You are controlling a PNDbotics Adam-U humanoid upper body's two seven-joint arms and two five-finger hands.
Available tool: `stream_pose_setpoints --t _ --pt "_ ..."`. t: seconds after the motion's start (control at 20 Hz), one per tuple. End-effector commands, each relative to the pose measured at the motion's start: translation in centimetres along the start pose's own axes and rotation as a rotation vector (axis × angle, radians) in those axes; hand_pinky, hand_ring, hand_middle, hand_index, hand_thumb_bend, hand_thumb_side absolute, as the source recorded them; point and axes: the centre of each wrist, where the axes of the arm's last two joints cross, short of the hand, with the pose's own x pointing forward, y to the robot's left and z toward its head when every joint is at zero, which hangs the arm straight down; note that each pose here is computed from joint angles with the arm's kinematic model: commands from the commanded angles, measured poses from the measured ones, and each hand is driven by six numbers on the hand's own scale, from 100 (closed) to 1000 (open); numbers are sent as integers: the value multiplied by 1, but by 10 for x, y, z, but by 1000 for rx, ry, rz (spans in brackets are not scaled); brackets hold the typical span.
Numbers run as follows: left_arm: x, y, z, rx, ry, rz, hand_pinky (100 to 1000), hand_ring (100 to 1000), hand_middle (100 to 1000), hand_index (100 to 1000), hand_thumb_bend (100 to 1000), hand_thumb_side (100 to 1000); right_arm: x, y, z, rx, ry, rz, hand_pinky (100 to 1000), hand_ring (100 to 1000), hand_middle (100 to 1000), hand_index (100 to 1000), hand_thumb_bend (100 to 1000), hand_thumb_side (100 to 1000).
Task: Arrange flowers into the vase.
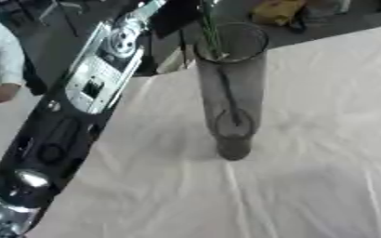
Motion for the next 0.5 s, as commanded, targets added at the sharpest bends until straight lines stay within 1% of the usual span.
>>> stream_pose_setpoints --t 0.05,0.3,0.4,0.45,0.5 --pt "3 15 4 -21 -11 -60 842 871 903 1000 110 1000 7 -5 -3 5 -21 15 685 541 508 764 100 1000" --pt "1 17 5 -90 -2 -45 874 895 930 1000 196 1000 7 -5 -3 3 -19 12 685 541 508 764 100 1000" --pt "1 19 5 -111 1 -41 875 895 930 1000 200 1000 7 -5 -3 2 -20 12 685 541 508 764 100 1000" --pt "1 20 6 -122 2 -39 883 899 935 1000 246 1000 7 -5 -3 2 -20 11 684 541 508 764 100 1000" --pt "1 20 6 -134 4 -38 886 901 938 1000 271 1000 7 -5 -3 2 -21 11 684 541 508 764 100 1000"
